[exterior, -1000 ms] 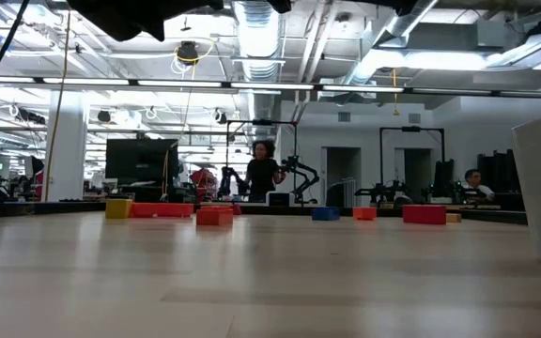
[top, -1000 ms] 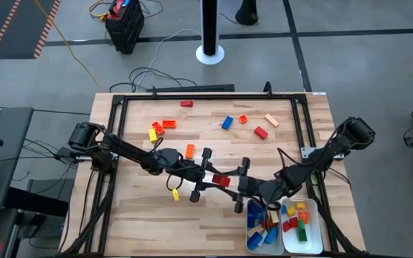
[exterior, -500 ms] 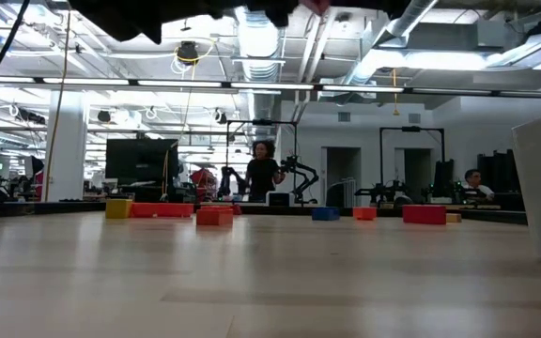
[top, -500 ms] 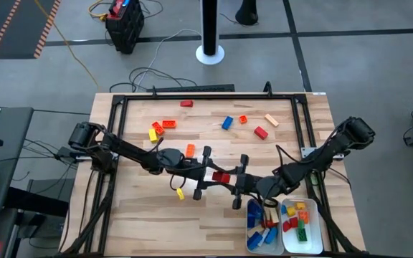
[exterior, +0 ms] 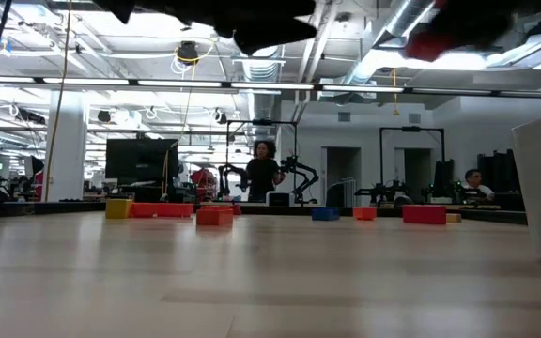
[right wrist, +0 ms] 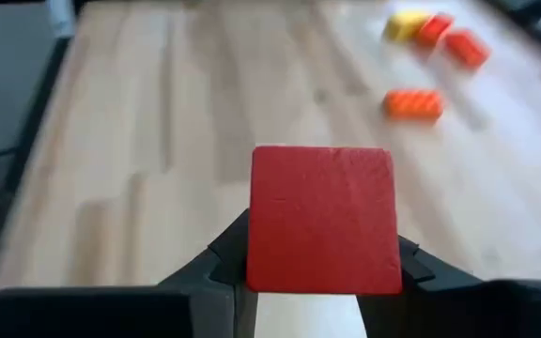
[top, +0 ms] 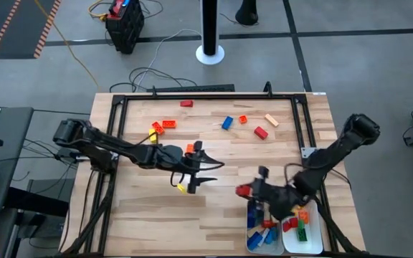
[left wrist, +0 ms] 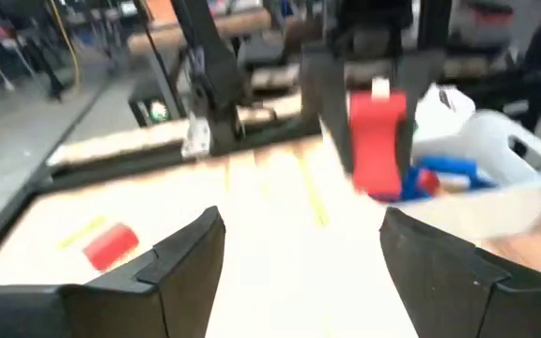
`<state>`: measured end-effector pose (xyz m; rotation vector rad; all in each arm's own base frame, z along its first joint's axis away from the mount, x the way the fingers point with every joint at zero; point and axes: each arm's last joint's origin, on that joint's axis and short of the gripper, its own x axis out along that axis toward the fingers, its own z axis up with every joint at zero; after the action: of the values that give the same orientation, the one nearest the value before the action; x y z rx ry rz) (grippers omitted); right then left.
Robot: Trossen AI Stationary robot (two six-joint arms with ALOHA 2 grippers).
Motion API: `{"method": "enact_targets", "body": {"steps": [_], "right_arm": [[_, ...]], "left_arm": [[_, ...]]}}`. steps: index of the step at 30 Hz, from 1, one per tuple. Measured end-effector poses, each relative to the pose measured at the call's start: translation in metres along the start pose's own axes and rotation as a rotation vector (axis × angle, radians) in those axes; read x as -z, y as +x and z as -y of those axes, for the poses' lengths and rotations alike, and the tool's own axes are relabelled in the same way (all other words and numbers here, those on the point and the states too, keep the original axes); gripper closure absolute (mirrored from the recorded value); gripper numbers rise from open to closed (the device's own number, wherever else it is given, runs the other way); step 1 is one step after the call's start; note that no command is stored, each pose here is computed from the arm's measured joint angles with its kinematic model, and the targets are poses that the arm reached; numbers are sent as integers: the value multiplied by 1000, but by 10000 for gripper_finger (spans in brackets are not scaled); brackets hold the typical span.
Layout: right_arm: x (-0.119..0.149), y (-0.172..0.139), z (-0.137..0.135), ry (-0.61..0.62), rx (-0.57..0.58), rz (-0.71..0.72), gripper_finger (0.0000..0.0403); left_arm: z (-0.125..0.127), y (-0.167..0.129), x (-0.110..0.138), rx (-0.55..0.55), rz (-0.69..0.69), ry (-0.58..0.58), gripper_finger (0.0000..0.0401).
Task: Sort blocks by size
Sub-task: Put the large red wooden block into the gray bin, then put the large orange game piece into the gray bin
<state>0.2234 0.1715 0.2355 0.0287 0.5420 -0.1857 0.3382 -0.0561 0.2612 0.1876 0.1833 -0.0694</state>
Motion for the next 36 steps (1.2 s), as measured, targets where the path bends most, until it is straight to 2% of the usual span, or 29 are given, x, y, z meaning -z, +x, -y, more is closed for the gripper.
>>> {"method": "enact_targets", "body": {"steps": [5, 11, 16, 19, 26, 31, 34, 36], "right_arm": [[18, -34, -17, 101, -112, -57, 251], [41, -39, -28, 178, -88, -137, 249], [53, -32, -28, 216, -26, -191, 157], [56, -31, -28, 236, -18, -223, 129], [57, -32, -27, 242, -21, -248, 125], [49, -36, -24, 224, 34, -262, 124], [37, -40, -20, 203, 97, -239, 123], [28, -43, -17, 174, 151, -197, 123]], "left_arm": [[0, -5, 8, 6, -117, -11, 125], [-7, -6, 24, -46, -271, -45, 125], [-11, -7, 31, -60, -337, -83, 125], [-10, -9, 35, -55, -379, -86, 125], [-10, -12, 42, -50, -458, -83, 125], [-13, -14, 48, -59, -523, -111, 132], [-22, -14, 56, -100, -574, -163, 133], [-31, -12, 65, -178, -624, -206, 133]]}}
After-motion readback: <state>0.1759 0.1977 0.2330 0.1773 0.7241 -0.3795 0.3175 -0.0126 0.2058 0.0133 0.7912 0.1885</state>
